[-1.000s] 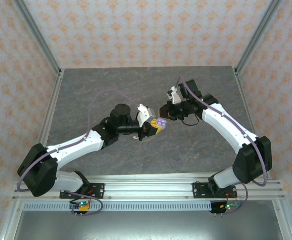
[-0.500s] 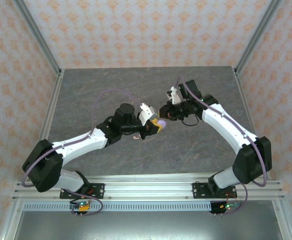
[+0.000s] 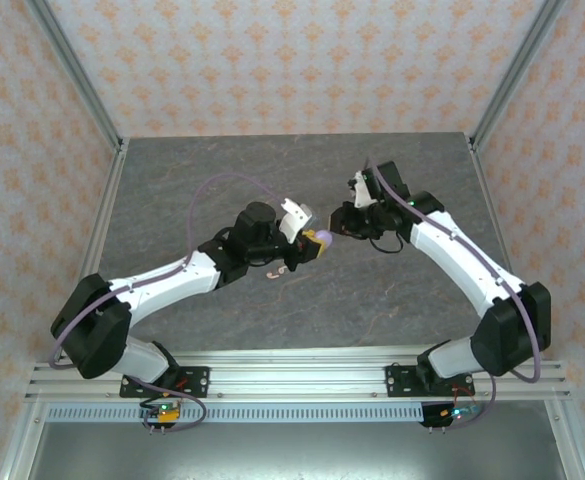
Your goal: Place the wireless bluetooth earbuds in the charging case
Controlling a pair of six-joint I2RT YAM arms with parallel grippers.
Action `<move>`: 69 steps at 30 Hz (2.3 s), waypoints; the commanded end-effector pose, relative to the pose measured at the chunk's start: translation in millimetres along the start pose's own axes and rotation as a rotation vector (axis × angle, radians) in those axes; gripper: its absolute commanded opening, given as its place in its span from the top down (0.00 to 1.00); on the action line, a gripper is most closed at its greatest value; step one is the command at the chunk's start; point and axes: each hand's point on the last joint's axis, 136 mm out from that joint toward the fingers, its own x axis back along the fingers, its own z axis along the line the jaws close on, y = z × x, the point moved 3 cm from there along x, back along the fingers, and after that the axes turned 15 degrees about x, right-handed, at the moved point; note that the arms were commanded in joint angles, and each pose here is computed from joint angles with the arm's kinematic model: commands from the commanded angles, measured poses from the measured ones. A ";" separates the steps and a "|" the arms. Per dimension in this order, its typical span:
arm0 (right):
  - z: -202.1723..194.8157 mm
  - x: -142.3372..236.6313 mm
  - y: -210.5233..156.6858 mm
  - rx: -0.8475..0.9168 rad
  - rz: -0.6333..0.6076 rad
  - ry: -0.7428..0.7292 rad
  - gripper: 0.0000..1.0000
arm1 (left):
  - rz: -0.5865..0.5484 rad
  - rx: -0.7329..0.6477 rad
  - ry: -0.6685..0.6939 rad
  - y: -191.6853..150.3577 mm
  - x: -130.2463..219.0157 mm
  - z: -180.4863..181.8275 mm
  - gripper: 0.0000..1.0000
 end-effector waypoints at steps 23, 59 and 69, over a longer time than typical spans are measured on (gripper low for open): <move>-53.7 21.9 -35.2 -0.124 -0.098 -0.223 0.71 | 0.178 0.601 0.443 39.9 -77.4 154.3 0.86; -53.7 20.4 -50.5 -0.166 -0.086 -0.201 0.71 | 0.251 0.769 0.536 28.2 -147.3 263.5 0.57; -56.9 21.0 -54.2 -0.160 -0.075 -0.223 0.70 | 0.275 0.619 0.645 48.5 -108.2 256.2 0.36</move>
